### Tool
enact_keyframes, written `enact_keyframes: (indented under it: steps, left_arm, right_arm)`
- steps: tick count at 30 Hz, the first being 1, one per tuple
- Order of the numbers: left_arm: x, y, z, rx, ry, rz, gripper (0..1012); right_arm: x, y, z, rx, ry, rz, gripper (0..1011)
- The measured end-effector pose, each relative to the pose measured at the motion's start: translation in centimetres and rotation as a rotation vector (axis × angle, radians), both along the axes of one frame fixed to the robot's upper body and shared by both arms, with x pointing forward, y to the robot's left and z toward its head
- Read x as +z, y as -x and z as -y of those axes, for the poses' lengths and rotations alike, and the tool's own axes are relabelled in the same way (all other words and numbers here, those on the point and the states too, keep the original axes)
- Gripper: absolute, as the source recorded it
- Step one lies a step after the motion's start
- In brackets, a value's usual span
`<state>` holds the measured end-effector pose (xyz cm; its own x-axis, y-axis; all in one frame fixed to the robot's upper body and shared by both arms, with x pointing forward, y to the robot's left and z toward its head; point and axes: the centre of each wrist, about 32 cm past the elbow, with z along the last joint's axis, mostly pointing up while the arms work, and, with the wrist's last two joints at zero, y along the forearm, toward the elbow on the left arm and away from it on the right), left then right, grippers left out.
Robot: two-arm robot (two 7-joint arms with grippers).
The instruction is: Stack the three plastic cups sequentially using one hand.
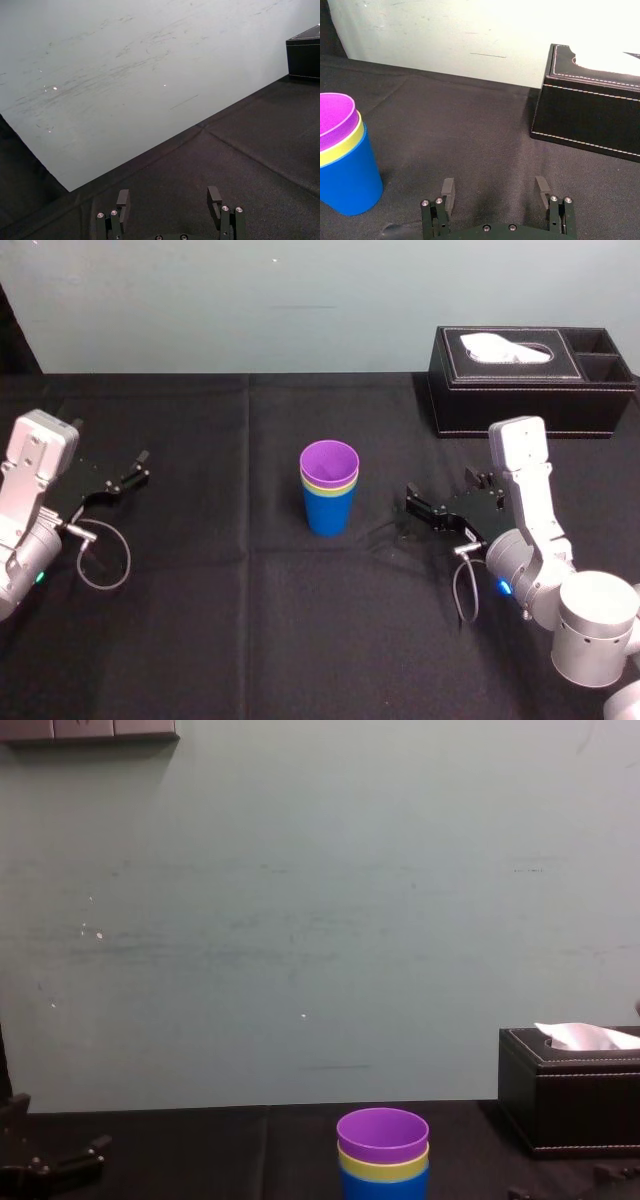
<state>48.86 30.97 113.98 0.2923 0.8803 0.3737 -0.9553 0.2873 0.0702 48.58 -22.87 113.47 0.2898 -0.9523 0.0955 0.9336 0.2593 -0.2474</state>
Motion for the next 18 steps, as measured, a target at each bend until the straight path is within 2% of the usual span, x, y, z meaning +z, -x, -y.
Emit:
enact_keyframes:
  steps: [18]
  left_arm:
    - [0.0, 0.0, 0.0, 0.0, 0.0, 0.0, 1011]
  right_arm:
    - [0.0, 0.0, 0.0, 0.0, 0.0, 0.0, 1004]
